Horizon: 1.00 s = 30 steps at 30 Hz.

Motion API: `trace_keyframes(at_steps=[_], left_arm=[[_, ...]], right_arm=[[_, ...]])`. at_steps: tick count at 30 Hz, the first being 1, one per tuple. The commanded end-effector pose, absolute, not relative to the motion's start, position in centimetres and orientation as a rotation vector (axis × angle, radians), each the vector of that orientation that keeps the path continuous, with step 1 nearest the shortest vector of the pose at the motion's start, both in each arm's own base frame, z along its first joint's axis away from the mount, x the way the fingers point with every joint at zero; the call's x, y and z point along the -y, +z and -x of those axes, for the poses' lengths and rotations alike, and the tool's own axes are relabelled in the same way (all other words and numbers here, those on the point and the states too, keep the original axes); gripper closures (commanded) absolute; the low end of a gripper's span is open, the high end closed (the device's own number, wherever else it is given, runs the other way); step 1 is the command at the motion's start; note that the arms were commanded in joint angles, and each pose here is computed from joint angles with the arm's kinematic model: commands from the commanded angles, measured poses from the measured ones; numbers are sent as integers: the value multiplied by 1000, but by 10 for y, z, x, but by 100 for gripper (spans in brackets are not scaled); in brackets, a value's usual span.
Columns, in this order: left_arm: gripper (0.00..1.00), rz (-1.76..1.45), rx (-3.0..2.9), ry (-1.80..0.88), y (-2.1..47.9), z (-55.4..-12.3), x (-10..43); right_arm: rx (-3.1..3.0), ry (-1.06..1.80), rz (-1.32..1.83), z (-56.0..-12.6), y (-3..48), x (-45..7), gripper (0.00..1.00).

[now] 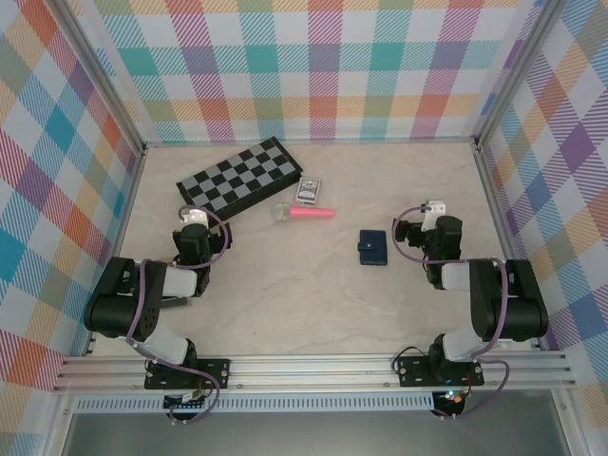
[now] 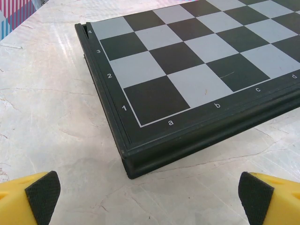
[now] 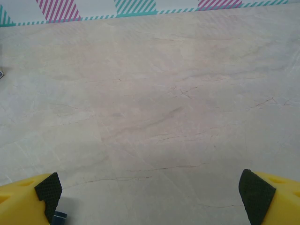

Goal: Put the credit cards into the card holder

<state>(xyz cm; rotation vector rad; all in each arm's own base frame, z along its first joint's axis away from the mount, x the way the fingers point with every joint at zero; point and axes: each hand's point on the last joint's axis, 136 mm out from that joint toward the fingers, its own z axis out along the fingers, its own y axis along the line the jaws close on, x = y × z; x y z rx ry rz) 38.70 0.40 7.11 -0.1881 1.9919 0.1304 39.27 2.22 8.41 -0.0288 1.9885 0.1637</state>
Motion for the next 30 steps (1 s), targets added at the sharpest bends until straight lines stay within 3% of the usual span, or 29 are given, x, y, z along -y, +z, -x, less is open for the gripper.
trace_keyframes(at_steps=[1,24,30], left_arm=[[0,194,-1950,117,82,-393,-4],[0,199,-1893,104,106,-378,-6],[0,363,-1874,-79,177,-364,0]], right_arm=[[-1969,180,53,-397,91,-26,0],[-1967,168,55,-395,108,-26,0],[-2315,205,-517,-370,129,0,0]])
